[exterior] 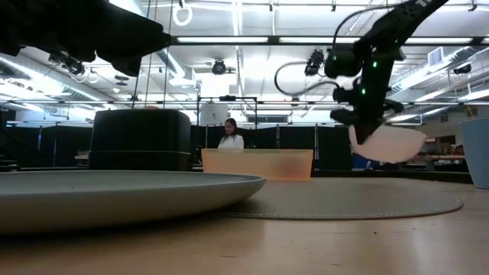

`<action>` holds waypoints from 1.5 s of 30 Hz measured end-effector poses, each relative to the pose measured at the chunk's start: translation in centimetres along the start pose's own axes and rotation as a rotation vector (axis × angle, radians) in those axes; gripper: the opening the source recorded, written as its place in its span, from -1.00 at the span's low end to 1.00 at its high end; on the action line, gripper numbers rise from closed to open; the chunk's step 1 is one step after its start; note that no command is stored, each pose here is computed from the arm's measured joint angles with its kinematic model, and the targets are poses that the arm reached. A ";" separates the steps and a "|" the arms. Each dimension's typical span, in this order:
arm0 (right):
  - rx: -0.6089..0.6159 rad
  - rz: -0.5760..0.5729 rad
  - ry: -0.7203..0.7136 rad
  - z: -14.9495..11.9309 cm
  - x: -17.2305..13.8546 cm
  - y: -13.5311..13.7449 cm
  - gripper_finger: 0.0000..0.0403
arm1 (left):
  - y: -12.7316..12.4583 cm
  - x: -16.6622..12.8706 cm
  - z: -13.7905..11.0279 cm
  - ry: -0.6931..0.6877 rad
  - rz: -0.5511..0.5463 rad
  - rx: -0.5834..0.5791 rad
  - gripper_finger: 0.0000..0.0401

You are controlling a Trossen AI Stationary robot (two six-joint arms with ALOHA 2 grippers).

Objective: Arrange a breakfast setting
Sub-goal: Put the light orange bowl on the brown table mat

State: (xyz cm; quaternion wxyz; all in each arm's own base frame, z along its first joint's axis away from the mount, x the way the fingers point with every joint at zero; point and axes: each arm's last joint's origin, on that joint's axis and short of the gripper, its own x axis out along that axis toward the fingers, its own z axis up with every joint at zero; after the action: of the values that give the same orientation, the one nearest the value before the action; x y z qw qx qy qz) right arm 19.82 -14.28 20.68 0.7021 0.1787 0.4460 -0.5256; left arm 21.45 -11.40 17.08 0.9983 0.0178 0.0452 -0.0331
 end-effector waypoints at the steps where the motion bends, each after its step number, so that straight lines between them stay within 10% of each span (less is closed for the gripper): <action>1: -0.025 0.022 -0.013 -0.1 -0.8 0.4 -0.94 | 0.0 0.0 0.0 0.000 0.000 0.000 -0.49; 15: -0.720 0.388 -0.239 -2.7 -14.0 11.0 -0.94 | 0.1 0.0 -0.1 0.013 0.046 0.042 -0.49; 26: -1.389 0.556 -0.159 -9.9 -14.3 18.7 -0.91 | -0.6 -0.4 -0.1 0.005 0.013 0.035 -0.49; 45: -1.373 0.700 -0.021 -12.4 -11.2 22.4 -0.88 | -1.7 -0.9 0.2 -0.026 -0.033 0.073 -0.49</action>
State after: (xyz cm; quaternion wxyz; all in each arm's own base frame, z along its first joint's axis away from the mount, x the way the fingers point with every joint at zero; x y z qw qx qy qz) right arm 33.93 9.72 18.29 0.7851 -0.1713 0.5830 0.1198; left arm 20.46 -13.05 17.34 0.9968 0.0531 0.0312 -0.0513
